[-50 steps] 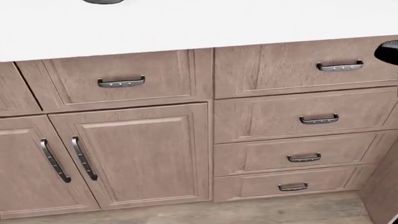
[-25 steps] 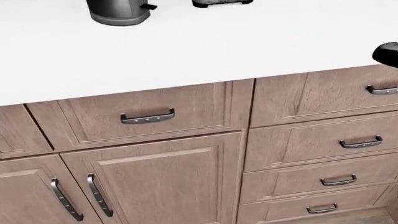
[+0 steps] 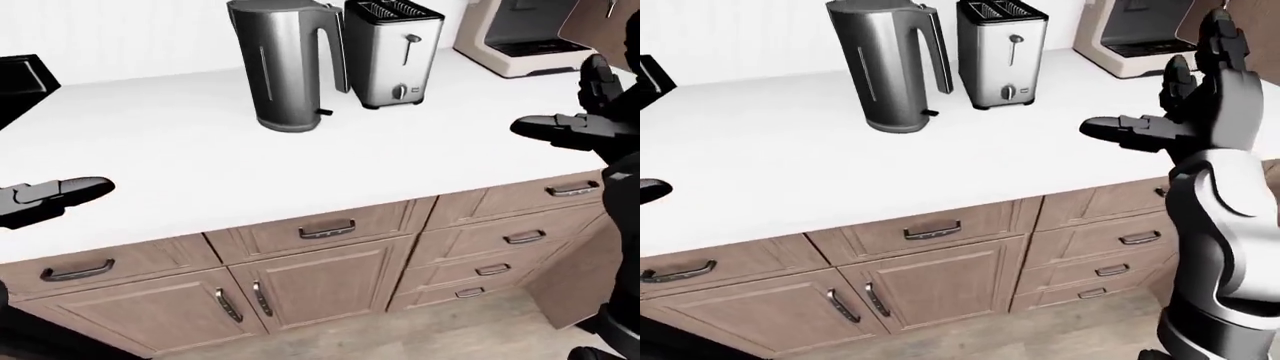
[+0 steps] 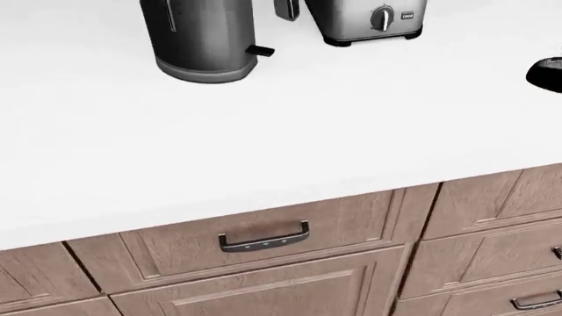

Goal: Press the button to open the lid of the electric kettle.

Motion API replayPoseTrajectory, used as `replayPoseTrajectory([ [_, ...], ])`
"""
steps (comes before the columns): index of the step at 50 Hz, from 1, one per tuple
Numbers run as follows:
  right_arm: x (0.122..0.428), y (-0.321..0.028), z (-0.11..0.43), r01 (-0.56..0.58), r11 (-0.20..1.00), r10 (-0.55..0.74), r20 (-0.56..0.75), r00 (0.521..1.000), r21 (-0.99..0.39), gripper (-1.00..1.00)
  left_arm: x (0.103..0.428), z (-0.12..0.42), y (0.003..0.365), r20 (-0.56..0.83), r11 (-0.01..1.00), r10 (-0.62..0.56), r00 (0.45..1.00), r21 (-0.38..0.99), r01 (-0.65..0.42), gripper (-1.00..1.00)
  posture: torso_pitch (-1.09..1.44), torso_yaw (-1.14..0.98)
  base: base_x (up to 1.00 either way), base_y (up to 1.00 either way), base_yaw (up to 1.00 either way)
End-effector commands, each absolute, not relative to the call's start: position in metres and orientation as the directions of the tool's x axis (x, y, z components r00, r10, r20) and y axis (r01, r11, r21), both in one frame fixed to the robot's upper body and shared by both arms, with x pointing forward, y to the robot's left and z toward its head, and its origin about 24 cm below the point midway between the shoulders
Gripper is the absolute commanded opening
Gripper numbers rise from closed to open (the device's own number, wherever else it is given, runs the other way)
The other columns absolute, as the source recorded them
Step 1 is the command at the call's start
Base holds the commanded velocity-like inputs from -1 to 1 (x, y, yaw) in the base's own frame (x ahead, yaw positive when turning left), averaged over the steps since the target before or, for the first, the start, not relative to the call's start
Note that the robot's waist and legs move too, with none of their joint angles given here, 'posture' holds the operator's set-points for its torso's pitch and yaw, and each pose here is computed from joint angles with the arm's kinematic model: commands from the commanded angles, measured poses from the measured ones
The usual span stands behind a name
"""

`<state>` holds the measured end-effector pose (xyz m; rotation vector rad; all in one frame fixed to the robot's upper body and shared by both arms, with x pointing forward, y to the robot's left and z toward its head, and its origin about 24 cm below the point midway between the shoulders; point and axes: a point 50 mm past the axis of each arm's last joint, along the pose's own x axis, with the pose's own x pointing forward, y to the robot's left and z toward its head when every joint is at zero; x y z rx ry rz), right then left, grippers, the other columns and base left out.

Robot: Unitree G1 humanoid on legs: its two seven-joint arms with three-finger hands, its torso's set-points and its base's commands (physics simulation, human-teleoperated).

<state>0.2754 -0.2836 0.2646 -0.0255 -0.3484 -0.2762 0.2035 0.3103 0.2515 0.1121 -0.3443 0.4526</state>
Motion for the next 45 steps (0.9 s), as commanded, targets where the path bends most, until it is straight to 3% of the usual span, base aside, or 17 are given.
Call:
replayPoseTrajectory([
  [1,0.265,-0.288,0.287,0.298,0.954,-0.278,0.443,0.853,0.024,1.00,0.198,0.269,0.304,0.446,0.898,0.373,0.814,0.048,-0.438,1.00,0.00,0.00,0.29,0.28,0.00],
  [26,0.264,-0.287,0.290,0.296,0.955,-0.275,0.449,0.850,0.024,1.00,0.197,0.271,0.302,0.451,0.899,0.369,0.813,0.048,-0.434,1.00,0.00,0.00,0.28,0.23,0.00],
  [45,0.263,-0.291,0.299,0.310,0.950,-0.292,0.456,0.840,0.037,1.00,0.196,0.276,0.296,0.460,0.912,0.343,0.819,0.045,-0.407,1.00,0.00,0.00,0.01,0.00,0.00],
])
